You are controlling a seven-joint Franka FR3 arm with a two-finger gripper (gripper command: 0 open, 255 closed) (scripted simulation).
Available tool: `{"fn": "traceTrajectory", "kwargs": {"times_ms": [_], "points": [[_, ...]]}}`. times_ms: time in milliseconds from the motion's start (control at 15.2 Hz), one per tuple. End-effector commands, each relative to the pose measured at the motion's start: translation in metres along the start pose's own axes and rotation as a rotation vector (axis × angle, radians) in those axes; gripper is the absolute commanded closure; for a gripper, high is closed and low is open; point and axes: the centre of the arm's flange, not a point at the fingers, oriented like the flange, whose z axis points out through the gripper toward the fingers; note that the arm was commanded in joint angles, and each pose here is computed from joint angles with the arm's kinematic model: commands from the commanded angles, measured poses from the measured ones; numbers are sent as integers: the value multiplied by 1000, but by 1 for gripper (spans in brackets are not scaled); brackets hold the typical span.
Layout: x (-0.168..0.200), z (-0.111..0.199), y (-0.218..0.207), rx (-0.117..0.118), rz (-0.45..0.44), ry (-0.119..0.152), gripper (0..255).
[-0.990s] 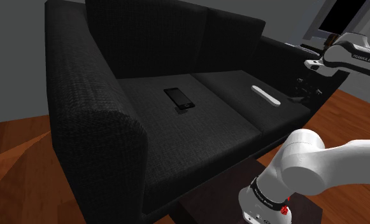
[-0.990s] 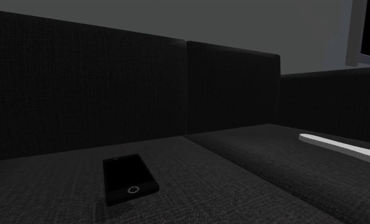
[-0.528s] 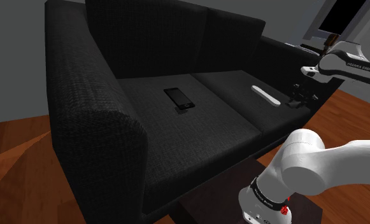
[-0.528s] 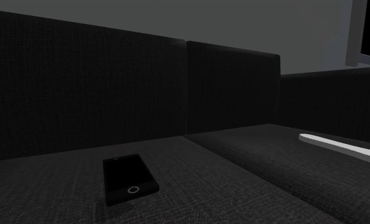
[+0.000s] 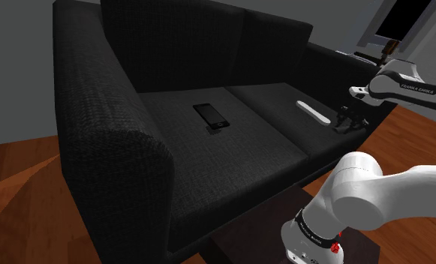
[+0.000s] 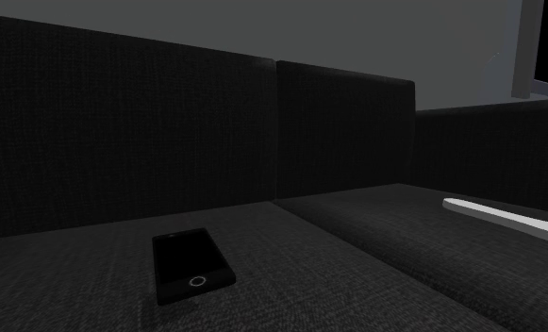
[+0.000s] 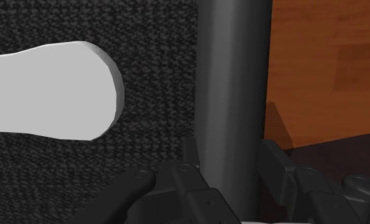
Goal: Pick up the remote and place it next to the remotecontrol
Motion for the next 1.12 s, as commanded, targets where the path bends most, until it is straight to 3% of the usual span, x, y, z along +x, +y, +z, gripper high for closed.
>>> {"fn": "traceTrajectory", "kwargs": {"times_ms": [0, 330, 396, 726, 990, 1056], "points": [[0, 3, 0, 0, 0, 0, 255], [0, 3, 0, 0, 0, 0, 255], [0, 3, 0, 0, 0, 0, 0], [0, 3, 0, 0, 0, 0, 0], [0, -47, 0, 0, 0, 0, 0], [0, -47, 0, 0, 0, 0, 0]]}}
